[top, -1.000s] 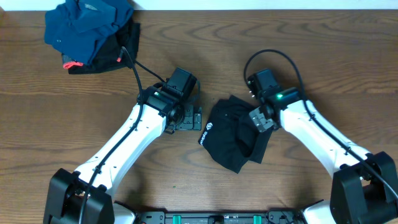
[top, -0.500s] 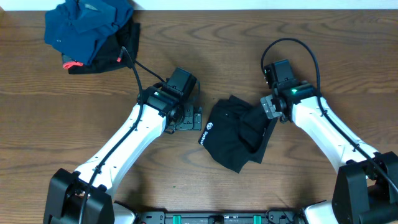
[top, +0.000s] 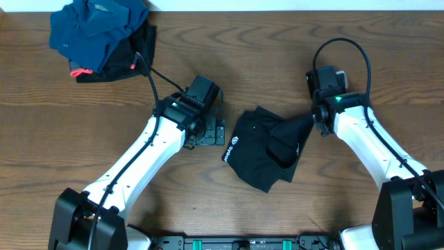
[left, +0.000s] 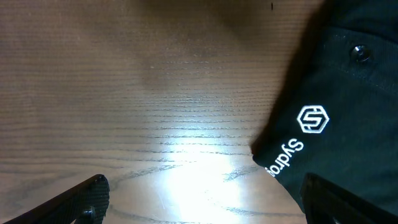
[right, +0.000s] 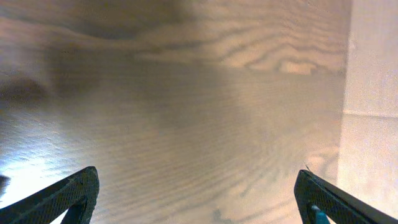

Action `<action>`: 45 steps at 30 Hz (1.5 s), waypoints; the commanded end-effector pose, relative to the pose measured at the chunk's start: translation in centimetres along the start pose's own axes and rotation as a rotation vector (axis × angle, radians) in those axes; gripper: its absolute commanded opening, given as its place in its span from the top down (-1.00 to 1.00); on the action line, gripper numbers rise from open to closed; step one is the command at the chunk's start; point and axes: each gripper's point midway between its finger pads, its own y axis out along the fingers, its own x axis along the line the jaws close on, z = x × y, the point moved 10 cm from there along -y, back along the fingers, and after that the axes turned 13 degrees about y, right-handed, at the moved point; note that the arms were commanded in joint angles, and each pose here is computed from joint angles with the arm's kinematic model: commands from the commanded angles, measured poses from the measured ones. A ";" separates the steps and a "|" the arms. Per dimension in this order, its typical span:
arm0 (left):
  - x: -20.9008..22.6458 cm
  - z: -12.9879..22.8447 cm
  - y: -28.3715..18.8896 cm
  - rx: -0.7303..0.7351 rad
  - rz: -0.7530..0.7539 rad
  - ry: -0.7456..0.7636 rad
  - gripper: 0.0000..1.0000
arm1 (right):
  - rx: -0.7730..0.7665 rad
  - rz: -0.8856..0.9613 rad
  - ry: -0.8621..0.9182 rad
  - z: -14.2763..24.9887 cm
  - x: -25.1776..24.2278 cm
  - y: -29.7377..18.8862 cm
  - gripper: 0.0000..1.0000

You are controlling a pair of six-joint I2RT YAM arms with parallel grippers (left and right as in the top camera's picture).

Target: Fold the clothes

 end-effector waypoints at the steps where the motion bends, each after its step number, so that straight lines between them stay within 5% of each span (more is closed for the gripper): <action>1: 0.2 0.1 0.4 0.015 -0.017 -0.001 -0.96 | 0.004 0.035 0.143 -0.4 -0.9 -0.5 -0.99; 11: 1.8 -0.2 0.3 -0.011 -0.141 -0.023 -0.96 | 0.130 -0.690 0.234 -2.9 -2.0 -10.7 -0.78; 13: 2.2 -0.3 0.3 -0.012 -0.148 -0.038 -0.96 | 0.109 -0.838 0.223 -3.1 -2.8 -13.2 -0.63; 15: 3.1 -0.4 0.3 -0.017 -0.170 -0.078 -0.96 | 0.085 -1.020 0.198 -2.9 -3.2 -15.4 -0.20; 17: 4.3 -0.5 0.2 -0.030 -0.225 -0.162 -0.96 | 0.075 -1.181 0.146 -2.6 -3.3 -17.2 0.03; 21: 6.9 -0.6 0.1 -0.039 -0.261 -0.317 -0.96 | 0.137 -1.253 0.099 -1.6 -2.5 -17.8 0.64; 29: 10.5 -0.2 -0.1 -0.020 -0.283 -0.440 -0.96 | 0.382 -1.536 -0.018 1.1 3.9 -16.0 0.87; 37: 10.8 0.0 -0.2 -0.005 -0.287 -0.448 -0.96 | 0.572 -1.561 -0.088 3.6 9.5 -13.8 0.88; 45: 10.8 0.2 -0.2 0.009 -0.290 -0.447 -0.96 | 0.594 -1.053 -0.013 5.2 10.1 -9.3 0.85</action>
